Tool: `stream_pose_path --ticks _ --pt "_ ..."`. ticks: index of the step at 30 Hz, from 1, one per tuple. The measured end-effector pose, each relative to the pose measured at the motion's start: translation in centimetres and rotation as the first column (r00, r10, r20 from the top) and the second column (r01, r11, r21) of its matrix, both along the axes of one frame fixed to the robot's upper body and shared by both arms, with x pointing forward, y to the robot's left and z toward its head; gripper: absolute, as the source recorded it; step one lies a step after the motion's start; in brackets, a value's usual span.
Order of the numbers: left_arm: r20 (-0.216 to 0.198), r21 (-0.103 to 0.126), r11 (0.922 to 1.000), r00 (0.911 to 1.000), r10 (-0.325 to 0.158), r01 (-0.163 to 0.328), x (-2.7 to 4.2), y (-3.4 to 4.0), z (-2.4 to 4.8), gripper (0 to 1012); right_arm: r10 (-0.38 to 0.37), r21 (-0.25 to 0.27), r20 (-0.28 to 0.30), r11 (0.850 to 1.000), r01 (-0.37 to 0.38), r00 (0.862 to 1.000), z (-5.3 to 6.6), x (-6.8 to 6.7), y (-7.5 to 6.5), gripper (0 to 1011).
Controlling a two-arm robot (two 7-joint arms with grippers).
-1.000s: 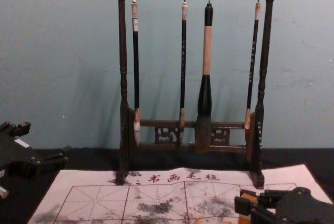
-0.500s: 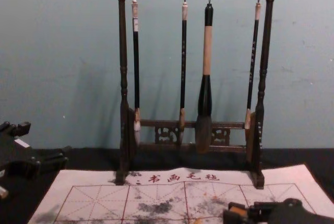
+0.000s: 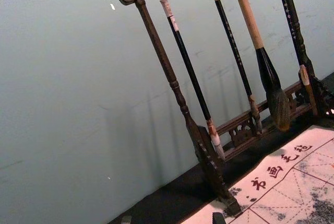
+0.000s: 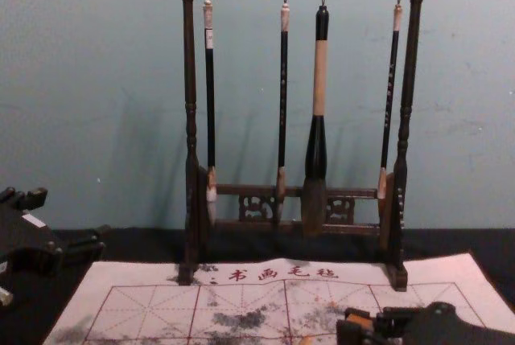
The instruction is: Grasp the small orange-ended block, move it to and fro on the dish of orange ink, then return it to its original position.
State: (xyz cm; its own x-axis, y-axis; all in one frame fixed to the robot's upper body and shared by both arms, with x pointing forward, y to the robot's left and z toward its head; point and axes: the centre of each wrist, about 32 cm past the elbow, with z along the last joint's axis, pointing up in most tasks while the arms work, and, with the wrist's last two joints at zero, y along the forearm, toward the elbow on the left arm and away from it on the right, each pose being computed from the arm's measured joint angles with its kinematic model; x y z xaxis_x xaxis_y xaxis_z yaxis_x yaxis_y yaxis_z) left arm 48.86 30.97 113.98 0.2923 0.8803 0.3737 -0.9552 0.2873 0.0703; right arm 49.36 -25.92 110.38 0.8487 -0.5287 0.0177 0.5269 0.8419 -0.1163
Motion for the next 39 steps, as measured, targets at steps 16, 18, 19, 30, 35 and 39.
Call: stream_pose_path --ticks 16,18,19,30,35,39 --pt "0.0 0.0 1.0 1.0 0.0 0.0 0.0 0.0 0.0 1001 -0.065 -0.004 0.019 0.998 0.065 0.998 0.3 1.3 -0.9 87" --pt "0.0 0.0 1.0 1.0 0.0 0.0 0.0 0.0 0.0 1001 -0.069 -0.006 0.02 0.998 0.069 0.997 0.4 1.4 -1.0 87" --pt "0.0 0.0 1.0 1.0 0.0 0.0 0.0 0.0 0.0 1001 -0.071 -0.006 0.02 0.997 0.071 0.997 0.4 1.3 -1.1 87" --pt "0.0 0.0 1.0 1.0 0.0 0.0 0.0 0.0 0.0 1001 -0.068 0.001 0.02 0.998 0.068 0.997 0.7 0.5 -1.7 87" --pt "0.0 0.0 1.0 1.0 0.0 0.0 0.0 0.0 0.0 1001 -0.042 0.004 0.014 0.999 0.042 0.999 0.7 0.1 -1.4 87" --pt "0.0 0.0 1.0 1.0 0.0 0.0 0.0 0.0 0.0 1001 -0.02 0.005 0.008 1.0 0.02 1.0 0.5 -0.2 -0.9 87"
